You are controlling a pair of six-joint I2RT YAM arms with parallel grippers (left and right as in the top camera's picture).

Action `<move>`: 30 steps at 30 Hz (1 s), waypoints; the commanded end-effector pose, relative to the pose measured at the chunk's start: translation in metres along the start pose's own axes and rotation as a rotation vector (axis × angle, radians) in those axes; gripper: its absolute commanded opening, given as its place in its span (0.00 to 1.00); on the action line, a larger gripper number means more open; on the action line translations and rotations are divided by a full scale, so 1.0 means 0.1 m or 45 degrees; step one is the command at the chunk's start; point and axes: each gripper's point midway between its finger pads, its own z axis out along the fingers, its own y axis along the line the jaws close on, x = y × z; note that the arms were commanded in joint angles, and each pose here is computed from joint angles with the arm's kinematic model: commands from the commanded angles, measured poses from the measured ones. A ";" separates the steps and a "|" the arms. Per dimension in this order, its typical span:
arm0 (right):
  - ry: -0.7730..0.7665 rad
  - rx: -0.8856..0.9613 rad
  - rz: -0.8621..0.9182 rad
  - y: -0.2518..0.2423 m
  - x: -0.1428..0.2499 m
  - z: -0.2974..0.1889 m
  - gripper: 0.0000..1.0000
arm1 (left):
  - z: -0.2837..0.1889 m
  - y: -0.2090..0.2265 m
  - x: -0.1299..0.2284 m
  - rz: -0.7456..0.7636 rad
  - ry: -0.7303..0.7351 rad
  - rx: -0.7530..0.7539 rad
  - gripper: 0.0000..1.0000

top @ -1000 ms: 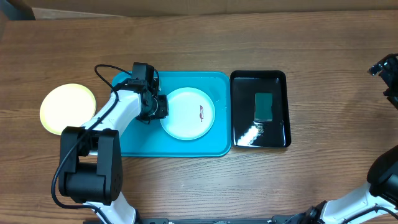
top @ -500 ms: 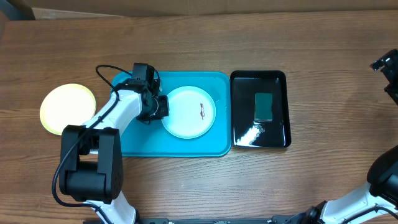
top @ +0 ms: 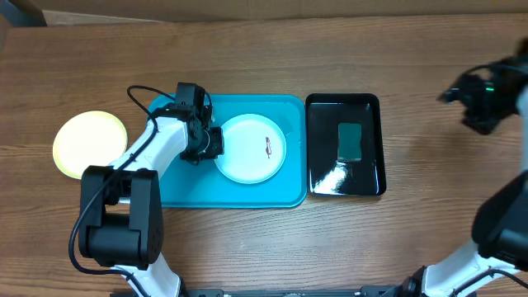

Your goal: Clean dirty plates on tray and stack at the side

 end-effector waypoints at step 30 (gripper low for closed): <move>0.119 0.256 -0.719 1.02 1.35 1.06 0.73 | -0.06 -0.02 -0.09 0.007 0.005 0.008 0.20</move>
